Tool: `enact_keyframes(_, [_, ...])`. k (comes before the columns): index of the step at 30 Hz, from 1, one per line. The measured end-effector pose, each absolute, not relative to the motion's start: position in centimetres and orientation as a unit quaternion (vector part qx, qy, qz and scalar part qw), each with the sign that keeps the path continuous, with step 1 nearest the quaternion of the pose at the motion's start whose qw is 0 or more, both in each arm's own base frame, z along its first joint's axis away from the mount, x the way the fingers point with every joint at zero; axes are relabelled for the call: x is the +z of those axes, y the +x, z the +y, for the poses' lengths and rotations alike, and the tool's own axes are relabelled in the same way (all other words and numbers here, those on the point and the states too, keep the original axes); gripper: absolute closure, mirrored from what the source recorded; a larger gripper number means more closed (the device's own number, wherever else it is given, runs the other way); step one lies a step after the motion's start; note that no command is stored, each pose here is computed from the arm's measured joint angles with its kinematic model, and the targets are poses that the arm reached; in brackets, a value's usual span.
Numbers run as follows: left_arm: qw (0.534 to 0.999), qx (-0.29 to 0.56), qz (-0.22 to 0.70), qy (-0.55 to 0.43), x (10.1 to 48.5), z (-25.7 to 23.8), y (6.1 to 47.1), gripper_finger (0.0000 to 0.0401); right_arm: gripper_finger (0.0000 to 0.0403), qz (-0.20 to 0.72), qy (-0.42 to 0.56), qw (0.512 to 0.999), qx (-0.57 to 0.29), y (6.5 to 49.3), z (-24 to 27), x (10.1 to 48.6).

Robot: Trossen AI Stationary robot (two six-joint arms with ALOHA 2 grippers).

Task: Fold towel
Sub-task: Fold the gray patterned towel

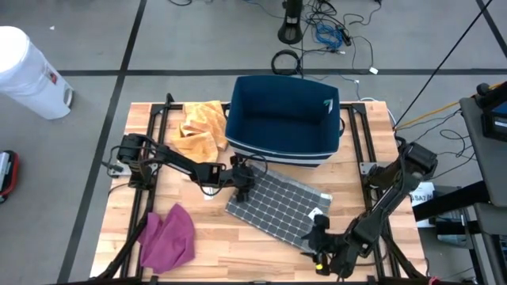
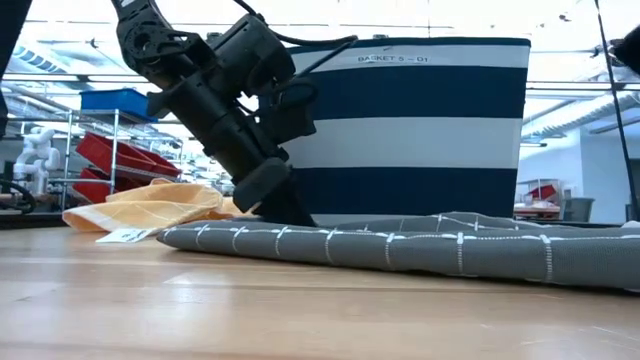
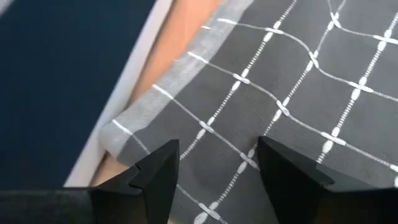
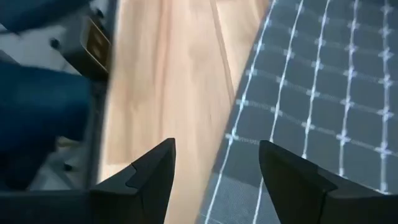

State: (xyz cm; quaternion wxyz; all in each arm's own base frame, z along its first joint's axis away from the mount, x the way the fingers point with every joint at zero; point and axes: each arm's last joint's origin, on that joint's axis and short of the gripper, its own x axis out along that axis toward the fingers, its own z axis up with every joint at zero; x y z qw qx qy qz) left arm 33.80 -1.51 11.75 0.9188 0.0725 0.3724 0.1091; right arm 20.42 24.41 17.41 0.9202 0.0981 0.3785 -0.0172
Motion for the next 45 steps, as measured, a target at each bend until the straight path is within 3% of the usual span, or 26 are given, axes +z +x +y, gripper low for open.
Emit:
enact_keyframes(9, [0.93,0.123,0.332,0.098,13.9,-3.1,35.1,0.0179,0.0186,0.428,0.098,0.898,-0.023,20.7,25.3,13.7])
enact_keyframes(14, [0.948,0.008,0.304,0.089,15.3,-5.8,36.0,0.0179,0.0186,0.445,0.091,0.89,-0.037,20.5,25.3,12.9])
enact_keyframes(18, [0.951,-0.023,0.294,0.094,15.5,-7.4,35.9,0.0179,0.0193,0.458,0.074,0.885,-0.046,20.4,25.1,12.2])
enact_keyframes(24, [0.951,-0.031,0.294,0.093,15.5,-8.0,35.7,0.0179,0.0249,0.471,0.059,0.878,-0.058,20.2,24.9,11.7])
enact_keyframes(31, [0.953,-0.063,0.285,0.083,15.6,-8.3,35.8,0.0179,0.0388,0.487,0.021,0.872,-0.038,20.5,25.2,12.2])
enact_keyframes(45, [0.962,-0.161,0.205,0.083,16.9,-10.4,36.1,0.0179,0.0401,0.492,-0.036,0.867,-0.067,24.8,24.0,16.0])
